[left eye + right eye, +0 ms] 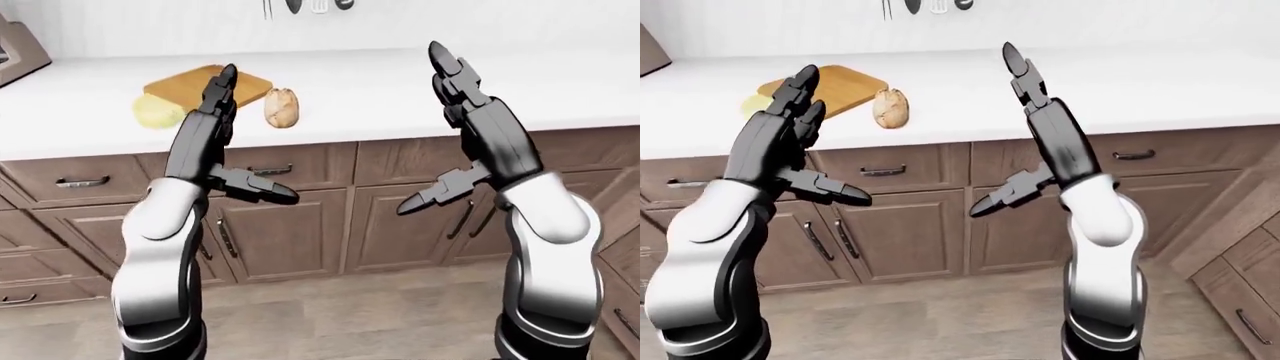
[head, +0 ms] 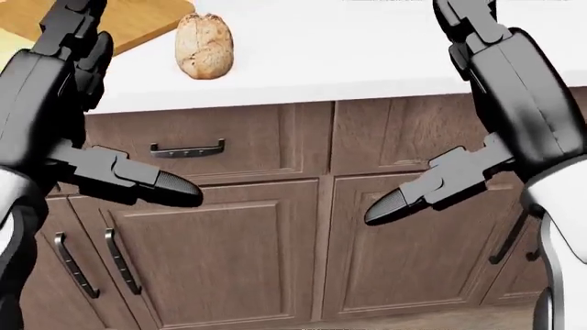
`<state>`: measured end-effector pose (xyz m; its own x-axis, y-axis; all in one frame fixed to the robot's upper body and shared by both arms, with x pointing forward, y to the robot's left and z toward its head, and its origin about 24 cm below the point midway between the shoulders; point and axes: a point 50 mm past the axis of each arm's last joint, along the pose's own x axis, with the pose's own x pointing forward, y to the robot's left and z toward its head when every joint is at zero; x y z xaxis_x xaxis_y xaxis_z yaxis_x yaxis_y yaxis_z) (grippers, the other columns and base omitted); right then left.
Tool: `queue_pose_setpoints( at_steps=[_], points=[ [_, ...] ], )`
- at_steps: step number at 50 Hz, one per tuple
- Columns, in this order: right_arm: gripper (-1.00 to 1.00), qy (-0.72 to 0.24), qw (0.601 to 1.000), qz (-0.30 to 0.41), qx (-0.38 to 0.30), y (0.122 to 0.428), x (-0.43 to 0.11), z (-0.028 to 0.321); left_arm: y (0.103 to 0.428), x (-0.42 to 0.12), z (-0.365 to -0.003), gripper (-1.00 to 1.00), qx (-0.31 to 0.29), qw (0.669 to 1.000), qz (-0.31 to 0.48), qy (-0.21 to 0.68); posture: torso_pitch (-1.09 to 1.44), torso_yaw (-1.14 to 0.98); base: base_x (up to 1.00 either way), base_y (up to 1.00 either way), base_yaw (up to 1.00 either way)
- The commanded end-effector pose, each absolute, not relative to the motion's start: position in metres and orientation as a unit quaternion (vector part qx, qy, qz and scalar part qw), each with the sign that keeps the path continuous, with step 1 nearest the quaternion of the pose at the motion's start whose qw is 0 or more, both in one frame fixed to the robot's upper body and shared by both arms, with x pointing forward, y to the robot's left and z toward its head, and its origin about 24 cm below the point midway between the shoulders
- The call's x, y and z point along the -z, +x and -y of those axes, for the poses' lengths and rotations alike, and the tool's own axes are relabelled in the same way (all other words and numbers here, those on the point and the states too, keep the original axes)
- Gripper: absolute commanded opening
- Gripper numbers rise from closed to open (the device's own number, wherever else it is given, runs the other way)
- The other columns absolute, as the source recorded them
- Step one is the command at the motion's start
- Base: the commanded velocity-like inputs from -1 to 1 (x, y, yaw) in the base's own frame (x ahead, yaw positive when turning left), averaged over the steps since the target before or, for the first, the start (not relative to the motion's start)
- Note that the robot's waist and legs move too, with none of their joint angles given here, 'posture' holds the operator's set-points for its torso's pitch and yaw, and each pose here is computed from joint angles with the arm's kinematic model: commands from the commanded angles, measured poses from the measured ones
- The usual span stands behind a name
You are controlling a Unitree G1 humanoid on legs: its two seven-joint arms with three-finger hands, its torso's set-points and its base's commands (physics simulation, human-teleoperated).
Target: Place the bread and cheese on the cutting board.
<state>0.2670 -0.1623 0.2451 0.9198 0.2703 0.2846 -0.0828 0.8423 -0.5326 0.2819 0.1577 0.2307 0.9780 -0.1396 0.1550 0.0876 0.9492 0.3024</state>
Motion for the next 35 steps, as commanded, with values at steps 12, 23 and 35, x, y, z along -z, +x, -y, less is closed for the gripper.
queue_pose_setpoints(
  at_steps=[12, 23, 35],
  points=[
    [1.0, -0.274, 0.93, 0.224, -0.096, 0.2598, -0.2596, 0.156, 0.2763, -0.2473, -0.162, 1.0, 0.035, 0.978, 0.136, 0.156, 0.0, 0.0, 0.13, 0.0, 0.0],
    [1.0, -0.275, 0.93, 0.223, -0.098, 0.2591, -0.2575, 0.1555, 0.276, -0.2455, -0.1611, 1.0, 0.037, 0.978, 0.134, 0.156, 0.0, 0.0, 0.13, 0.0, 0.0],
    [1.0, -0.275, 0.93, 0.223, -0.099, 0.2591, -0.2574, 0.155, 0.2766, -0.2445, -0.1613, 1.0, 0.037, 0.978, 0.133, 0.155, 0.0, 0.0, 0.13, 0.0, 0.0]
  ],
)
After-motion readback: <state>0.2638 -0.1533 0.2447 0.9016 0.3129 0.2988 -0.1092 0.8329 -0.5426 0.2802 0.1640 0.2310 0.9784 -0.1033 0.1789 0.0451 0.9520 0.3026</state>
